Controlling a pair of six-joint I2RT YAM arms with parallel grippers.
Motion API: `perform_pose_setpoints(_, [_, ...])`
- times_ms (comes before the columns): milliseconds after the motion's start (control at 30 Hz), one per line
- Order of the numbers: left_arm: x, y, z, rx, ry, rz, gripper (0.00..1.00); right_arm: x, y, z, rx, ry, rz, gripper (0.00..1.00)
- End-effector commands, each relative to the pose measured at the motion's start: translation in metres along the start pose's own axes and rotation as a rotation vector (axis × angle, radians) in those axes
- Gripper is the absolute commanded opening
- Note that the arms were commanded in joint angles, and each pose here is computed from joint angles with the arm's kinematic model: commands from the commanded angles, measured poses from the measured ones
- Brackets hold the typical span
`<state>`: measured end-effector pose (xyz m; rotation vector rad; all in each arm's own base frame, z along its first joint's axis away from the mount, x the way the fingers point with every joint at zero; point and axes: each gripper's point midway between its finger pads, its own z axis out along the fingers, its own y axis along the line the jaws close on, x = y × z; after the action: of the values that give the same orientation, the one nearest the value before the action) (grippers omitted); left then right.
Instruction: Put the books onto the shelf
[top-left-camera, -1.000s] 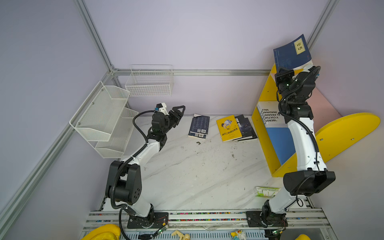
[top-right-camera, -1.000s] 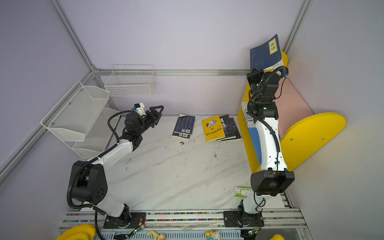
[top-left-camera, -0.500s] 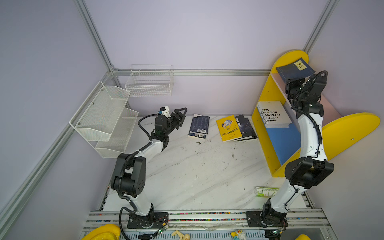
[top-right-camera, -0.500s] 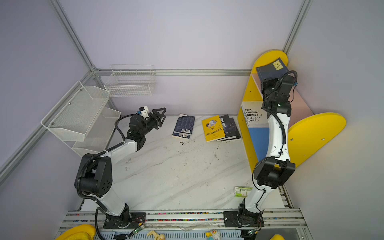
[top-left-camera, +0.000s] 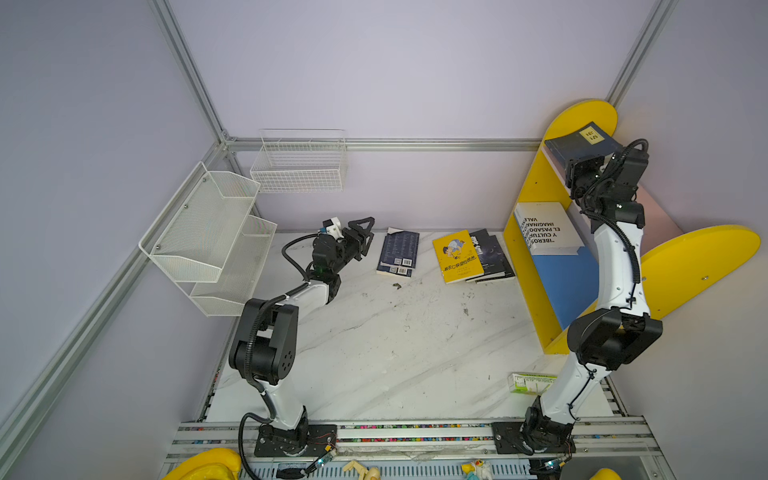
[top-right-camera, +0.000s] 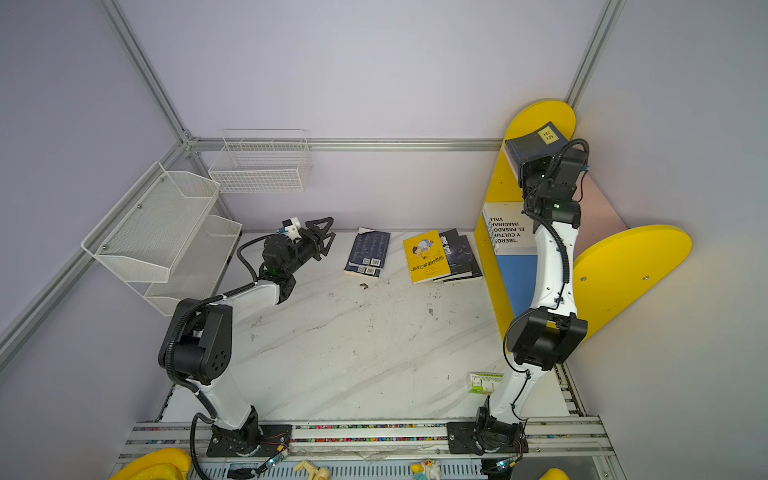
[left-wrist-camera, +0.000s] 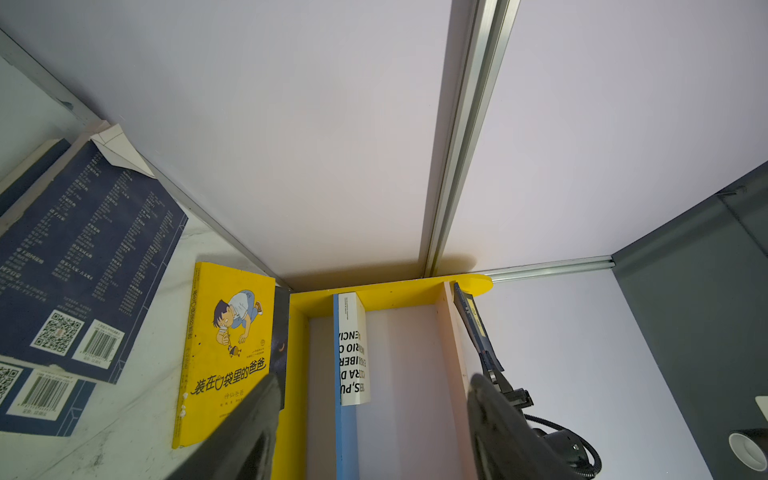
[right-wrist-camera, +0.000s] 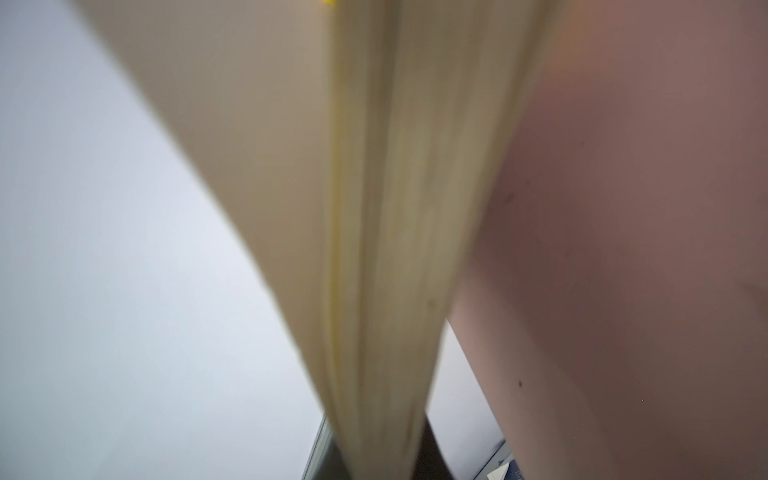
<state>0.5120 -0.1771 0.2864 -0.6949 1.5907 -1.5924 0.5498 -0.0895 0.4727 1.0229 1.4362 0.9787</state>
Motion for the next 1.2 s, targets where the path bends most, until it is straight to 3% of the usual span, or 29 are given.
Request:
perform_pose_setpoints(0, [0.0, -0.007, -0.006, 0.036, 0.003, 0.009, 0.7, -0.006, 0.015, 0.0, -0.053, -0.026, -0.009, 0.0])
perform_pose_setpoints(233, [0.0, -0.002, -0.009, 0.021, -0.003, 0.0, 0.71, 0.002, 0.007, 0.008, -0.034, 0.028, -0.024, 0.08])
perform_pose_setpoints(333, [0.0, 0.0, -0.008, 0.019, 0.0, -0.004, 0.71, 0.001, 0.007, 0.005, -0.028, 0.014, -0.021, 0.27])
perform_pose_setpoints(567, [0.0, 0.004, -0.007, 0.02, 0.009, -0.026, 0.71, -0.003, 0.013, 0.002, -0.038, -0.006, -0.004, 0.41])
perform_pose_setpoints(867, [0.002, 0.009, -0.008, 0.022, 0.019, -0.039, 0.71, -0.023, 0.011, -0.024, 0.049, -0.135, -0.046, 0.75])
perform_pose_setpoints(1000, [0.002, 0.009, -0.009, 0.027, 0.026, -0.037, 0.71, -0.029, -0.01, -0.039, 0.158, -0.188, -0.071, 0.77])
perform_pose_setpoints(1167, [0.002, 0.013, -0.01, 0.03, 0.033, -0.048, 0.72, -0.022, -0.015, -0.047, 0.156, -0.175, -0.067, 0.77])
